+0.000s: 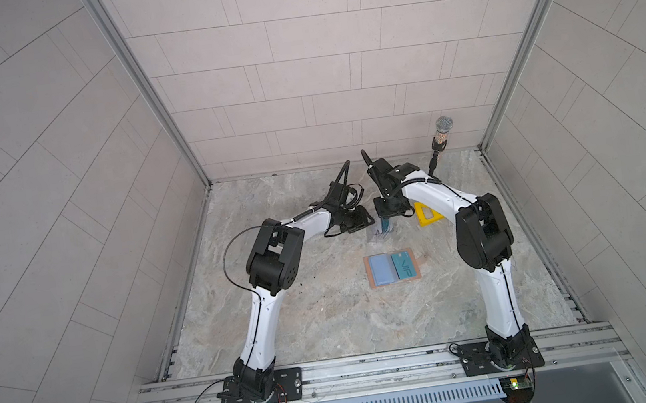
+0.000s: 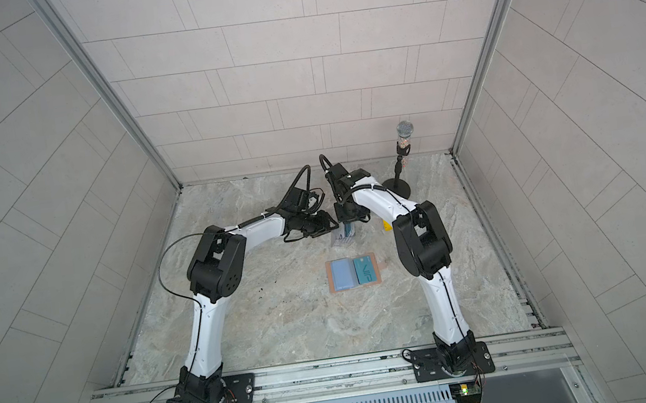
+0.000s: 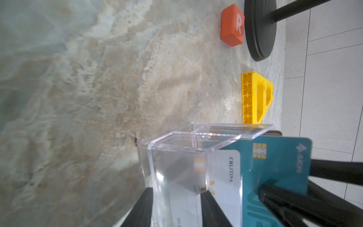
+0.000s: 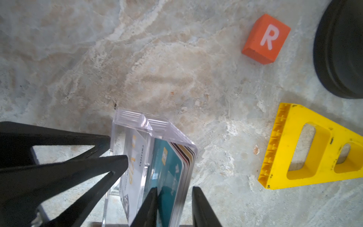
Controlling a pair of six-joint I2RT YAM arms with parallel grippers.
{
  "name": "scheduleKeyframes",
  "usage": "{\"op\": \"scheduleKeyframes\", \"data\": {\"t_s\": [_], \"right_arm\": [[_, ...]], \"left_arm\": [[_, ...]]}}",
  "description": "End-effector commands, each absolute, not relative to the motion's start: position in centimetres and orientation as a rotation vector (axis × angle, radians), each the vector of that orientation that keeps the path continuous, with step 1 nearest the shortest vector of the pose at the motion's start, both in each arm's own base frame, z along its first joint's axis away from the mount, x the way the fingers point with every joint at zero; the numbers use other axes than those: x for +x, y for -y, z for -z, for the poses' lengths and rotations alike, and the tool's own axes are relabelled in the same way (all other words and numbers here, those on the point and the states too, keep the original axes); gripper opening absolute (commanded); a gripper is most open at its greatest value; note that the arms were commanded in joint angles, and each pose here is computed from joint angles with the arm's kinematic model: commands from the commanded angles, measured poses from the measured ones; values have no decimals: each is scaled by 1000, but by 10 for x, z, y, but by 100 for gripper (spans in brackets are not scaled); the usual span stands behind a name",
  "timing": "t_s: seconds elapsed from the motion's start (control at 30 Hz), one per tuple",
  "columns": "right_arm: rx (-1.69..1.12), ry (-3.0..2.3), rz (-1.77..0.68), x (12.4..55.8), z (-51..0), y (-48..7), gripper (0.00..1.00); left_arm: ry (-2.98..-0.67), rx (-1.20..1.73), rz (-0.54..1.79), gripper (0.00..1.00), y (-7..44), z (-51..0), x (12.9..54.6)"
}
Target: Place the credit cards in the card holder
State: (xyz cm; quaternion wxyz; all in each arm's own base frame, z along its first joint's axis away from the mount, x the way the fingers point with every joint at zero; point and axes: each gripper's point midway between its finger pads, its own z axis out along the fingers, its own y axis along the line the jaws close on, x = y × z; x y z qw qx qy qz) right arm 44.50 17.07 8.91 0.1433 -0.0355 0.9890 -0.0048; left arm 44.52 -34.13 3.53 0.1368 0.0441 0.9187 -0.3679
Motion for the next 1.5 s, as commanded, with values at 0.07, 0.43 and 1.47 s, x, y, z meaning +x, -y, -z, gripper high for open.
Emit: {"op": "scheduleKeyframes", "data": {"t_s": [0.07, 0.43, 1.47], "right_arm": [[-85, -2825, 65, 442, -114, -158, 24], [-82, -2823, 69, 441, -117, -157, 21], [-108, -2804, 106, 440, -125, -160, 6]], "left_arm": [[-2796, 70, 928, 43, 318, 1, 428], [-2799, 66, 934, 43, 319, 3, 428], [-2809, 62, 952, 43, 320, 5, 426]]}}
